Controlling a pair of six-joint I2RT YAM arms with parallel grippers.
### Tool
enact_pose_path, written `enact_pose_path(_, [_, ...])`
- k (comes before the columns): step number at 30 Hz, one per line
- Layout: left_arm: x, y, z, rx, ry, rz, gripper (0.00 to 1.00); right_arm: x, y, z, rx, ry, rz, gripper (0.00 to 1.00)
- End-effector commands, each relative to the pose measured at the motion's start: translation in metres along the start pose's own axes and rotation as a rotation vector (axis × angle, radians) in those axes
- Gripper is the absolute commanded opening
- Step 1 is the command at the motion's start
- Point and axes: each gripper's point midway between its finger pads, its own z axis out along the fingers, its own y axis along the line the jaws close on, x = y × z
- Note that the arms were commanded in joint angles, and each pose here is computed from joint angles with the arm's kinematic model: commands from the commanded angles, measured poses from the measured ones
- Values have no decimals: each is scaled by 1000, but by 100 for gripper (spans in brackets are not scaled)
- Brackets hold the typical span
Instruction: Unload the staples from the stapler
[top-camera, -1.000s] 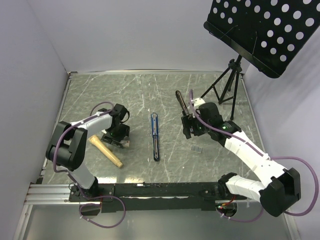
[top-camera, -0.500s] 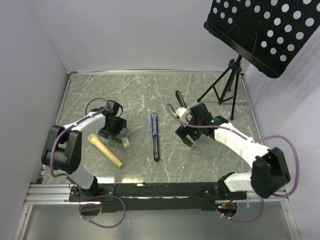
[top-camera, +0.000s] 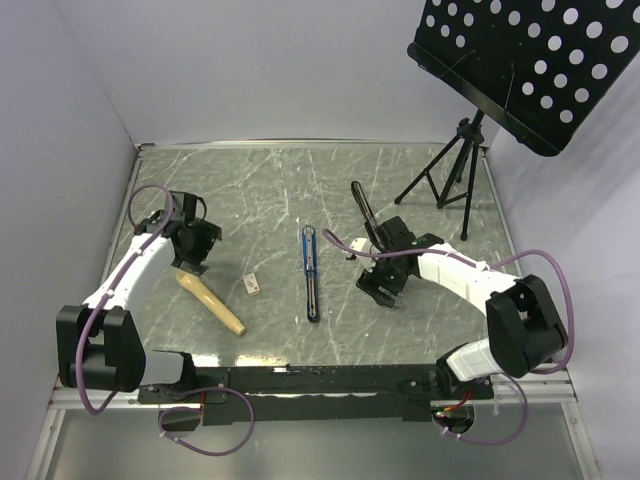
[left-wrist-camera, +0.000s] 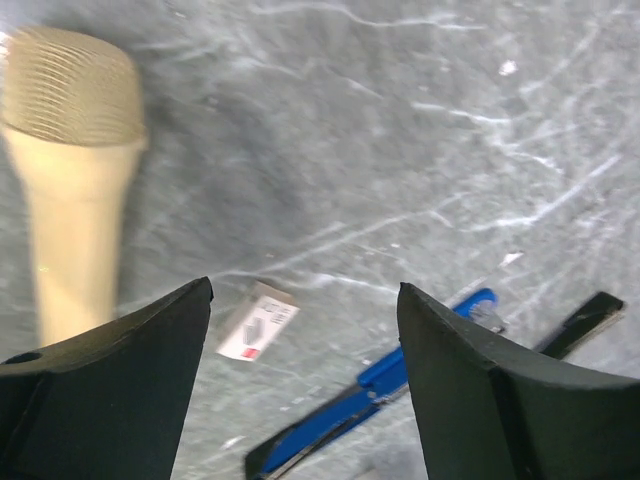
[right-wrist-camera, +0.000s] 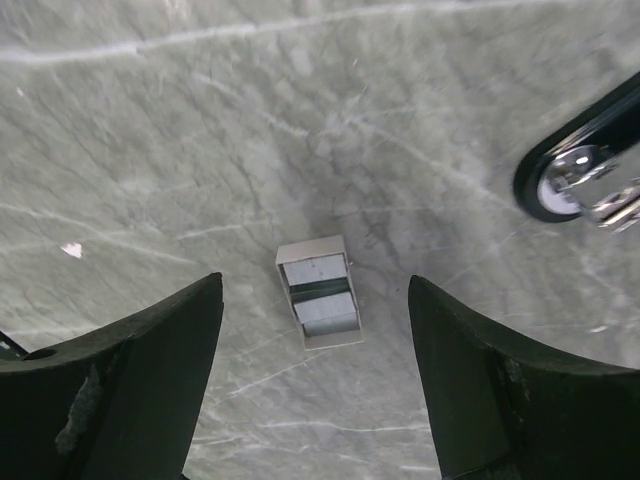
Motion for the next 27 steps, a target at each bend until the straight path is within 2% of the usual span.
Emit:
enact_pose_path(1, [-4,17,-3,-22,-5,57,80,13,-2,6,2,39,-40,78])
enact_pose_path(16, [-11,-4,-24,118,-34,161,77,29,-4,20,-2,111,-27,69])
enact_pose_path(23, [4,-23,-27,294,18,343,72,27,-6,24,-10,108,-17,57])
enact_pose_path(27, [31,-27,-29,428,126,422,64,27,-7,24,-9,102,-12,51])
